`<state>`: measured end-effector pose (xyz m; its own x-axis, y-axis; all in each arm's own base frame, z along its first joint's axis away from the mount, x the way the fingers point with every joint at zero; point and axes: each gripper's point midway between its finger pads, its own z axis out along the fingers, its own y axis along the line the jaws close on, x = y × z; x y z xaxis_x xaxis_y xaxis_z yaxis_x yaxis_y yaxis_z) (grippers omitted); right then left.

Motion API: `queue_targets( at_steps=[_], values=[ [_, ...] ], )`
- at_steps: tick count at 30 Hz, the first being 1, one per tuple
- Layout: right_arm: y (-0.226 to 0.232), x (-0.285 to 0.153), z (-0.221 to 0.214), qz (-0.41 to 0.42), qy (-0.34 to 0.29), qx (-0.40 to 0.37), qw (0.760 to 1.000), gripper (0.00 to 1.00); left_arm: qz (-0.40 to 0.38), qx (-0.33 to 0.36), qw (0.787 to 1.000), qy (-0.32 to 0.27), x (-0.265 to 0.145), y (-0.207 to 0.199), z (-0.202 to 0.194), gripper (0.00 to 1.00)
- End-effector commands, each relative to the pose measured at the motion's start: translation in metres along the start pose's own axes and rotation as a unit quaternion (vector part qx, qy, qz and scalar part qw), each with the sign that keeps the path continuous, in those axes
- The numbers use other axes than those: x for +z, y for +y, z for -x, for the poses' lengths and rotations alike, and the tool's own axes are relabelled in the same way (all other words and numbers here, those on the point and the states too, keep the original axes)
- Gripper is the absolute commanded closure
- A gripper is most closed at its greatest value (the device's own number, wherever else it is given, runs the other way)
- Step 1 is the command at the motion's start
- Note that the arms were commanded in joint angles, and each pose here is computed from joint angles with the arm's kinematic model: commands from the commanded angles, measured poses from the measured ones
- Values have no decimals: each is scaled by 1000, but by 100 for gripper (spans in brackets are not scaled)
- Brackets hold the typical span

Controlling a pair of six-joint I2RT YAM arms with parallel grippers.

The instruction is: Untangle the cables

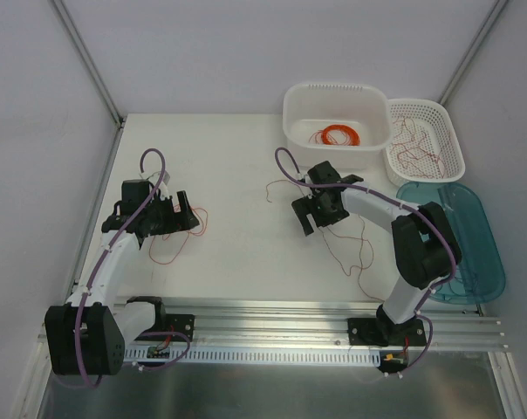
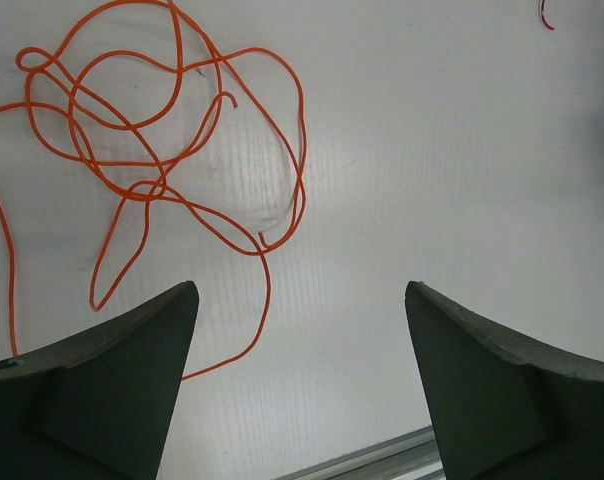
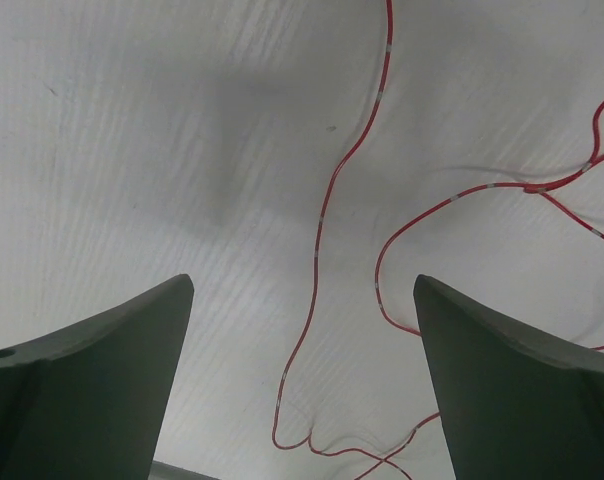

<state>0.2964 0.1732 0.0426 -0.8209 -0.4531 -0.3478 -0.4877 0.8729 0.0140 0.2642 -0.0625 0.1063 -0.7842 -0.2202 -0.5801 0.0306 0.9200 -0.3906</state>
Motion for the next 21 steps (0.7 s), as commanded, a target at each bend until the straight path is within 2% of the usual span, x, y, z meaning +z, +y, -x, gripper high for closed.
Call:
queue_targets(
  at_steps=[1,4,10,13,14,17,19,20,21],
  values=[
    [1,0,1,4,10,11,1000,3,7,17,1000,-17,-2,1,6,14],
    [0,6,-1,12,15,31,999,1,8,17,1000,-18,-2,2,6,15],
    [-4,16,-9,17,32,48,998,21,8,15,1000,-13,0,2,6,16],
    [-3,20,-14,20,40,49,998,38,9,14,1000,-13,0,3,5,16],
    [-2,20,-15,19,40,49,998,54,8,15,1000,-13,0,2,6,16],
    [-6,19,-17,10,40,48,998,83,11,15,1000,-14,0,3,6,16],
    [-8,14,-15,4,34,43,999,91,10,15,1000,-14,0,3,6,16],
    [-9,9,-13,3,27,42,999,99,12,14,1000,-13,0,3,5,16],
    [-9,-1,-6,4,11,38,999,99,12,14,1000,-14,0,4,6,16]
  ],
)
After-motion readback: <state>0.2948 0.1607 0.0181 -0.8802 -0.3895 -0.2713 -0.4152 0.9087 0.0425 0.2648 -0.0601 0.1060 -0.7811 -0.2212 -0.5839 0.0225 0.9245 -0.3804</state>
